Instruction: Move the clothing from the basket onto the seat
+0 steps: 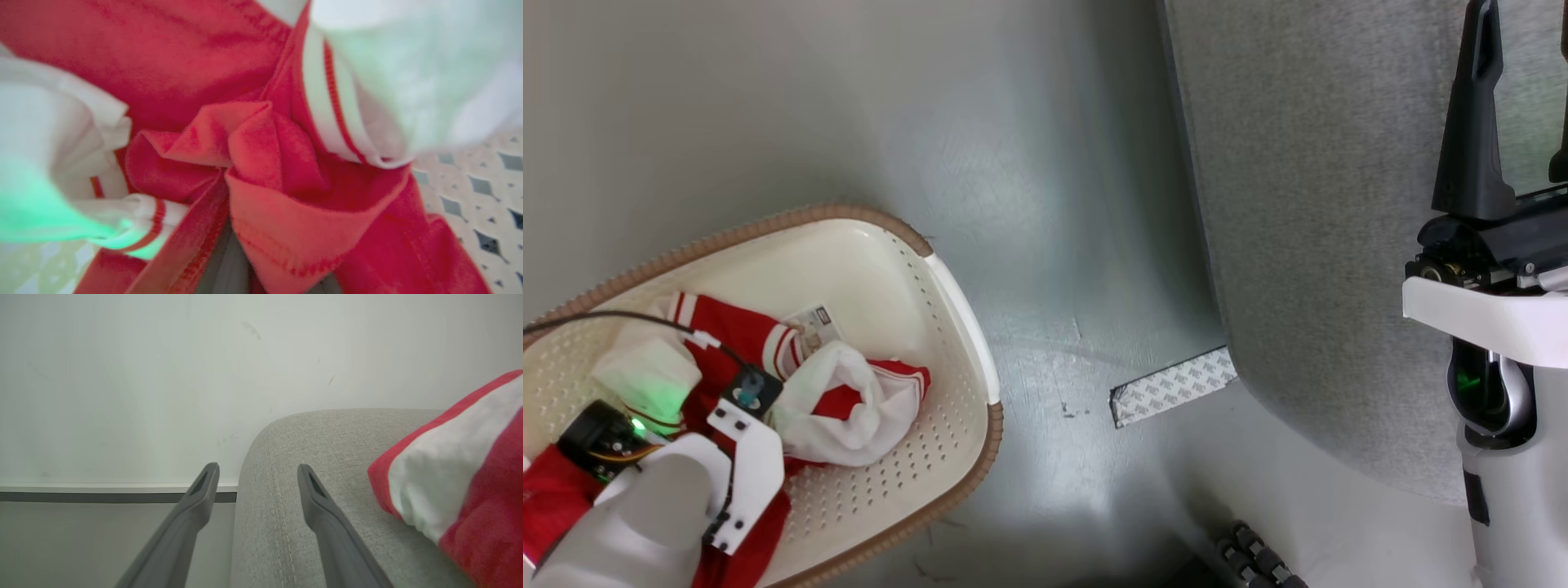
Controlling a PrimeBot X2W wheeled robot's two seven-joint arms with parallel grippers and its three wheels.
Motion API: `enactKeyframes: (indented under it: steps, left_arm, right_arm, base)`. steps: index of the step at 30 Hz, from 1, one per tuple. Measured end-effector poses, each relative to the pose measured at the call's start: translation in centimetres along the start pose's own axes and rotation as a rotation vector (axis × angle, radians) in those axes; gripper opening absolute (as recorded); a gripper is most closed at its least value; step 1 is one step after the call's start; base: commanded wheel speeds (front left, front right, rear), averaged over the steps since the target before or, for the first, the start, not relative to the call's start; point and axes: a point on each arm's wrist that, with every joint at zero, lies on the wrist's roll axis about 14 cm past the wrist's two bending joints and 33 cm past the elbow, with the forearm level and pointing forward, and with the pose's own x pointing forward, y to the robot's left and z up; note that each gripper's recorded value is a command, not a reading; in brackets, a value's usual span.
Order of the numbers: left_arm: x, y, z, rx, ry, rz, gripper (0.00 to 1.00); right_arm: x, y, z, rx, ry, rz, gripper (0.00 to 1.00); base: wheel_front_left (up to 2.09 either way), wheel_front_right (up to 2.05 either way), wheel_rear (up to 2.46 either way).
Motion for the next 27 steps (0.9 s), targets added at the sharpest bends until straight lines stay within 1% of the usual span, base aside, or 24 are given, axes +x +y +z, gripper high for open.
enactKeyframes:
  steps: [2, 5, 7, 13, 16, 20, 22, 27]
  left_arm:
    - [-0.4, 0.0, 0.2, -0.006, -0.018, 0.003, 0.0]
    - [-1.3, 0.2, 1.0, -0.063, -0.07, 0.009, 0.0]
    - [-2.1, 0.2, 1.6, -0.068, -0.099, 0.016, 0.0]
    - [-5.3, -0.9, 3.9, -0.127, -0.21, 0.026, 0.0]
    - [-7.4, -2.1, 5.2, -0.148, -0.28, 0.03, 0.0]
    - [-10.8, -3.8, 7.7, -0.212, -0.419, 0.034, 0.0]
    - [-12.7, -4.5, 8.7, -0.206, -0.486, 0.048, 0.0]
    - [-16.8, -5.4, 8.6, -0.226, -0.617, 0.101, 0.0]
  right_arm:
    - [0.1, 0.1, 0.6, 0.002, -0.014, 0.003, 1.0]
    - [0.1, 0.4, 1.7, 0.007, -0.034, 0.009, 1.0]
    - [0.1, 0.5, 2.5, 0.008, -0.05, 0.012, 1.0]
    - [-0.5, 0.8, 5.5, 0.014, -0.101, 0.011, 1.0]
    - [-1.2, 1.1, 7.0, 0.025, -0.117, 0.014, 1.0]
    - [-2.7, 1.4, 9.0, 0.037, -0.137, 0.025, 1.0]
    - [-3.6, 1.2, 9.9, 0.033, -0.143, 0.026, 1.0]
    - [-5.8, 1.7, 12.4, 0.048, -0.175, 0.045, 1.0]
  base:
    - [0.0, 0.0, 0.0]
    - [0.0, 0.0, 0.0]
    - [0.0, 0.0, 0.0]
    - [0.0, 0.0, 0.0]
    - [0.0, 0.0, 0.0]
    - [0.0, 0.0, 0.0]
    - [0.0, 0.0, 0.0]
    - [0.0, 0.0, 0.0]
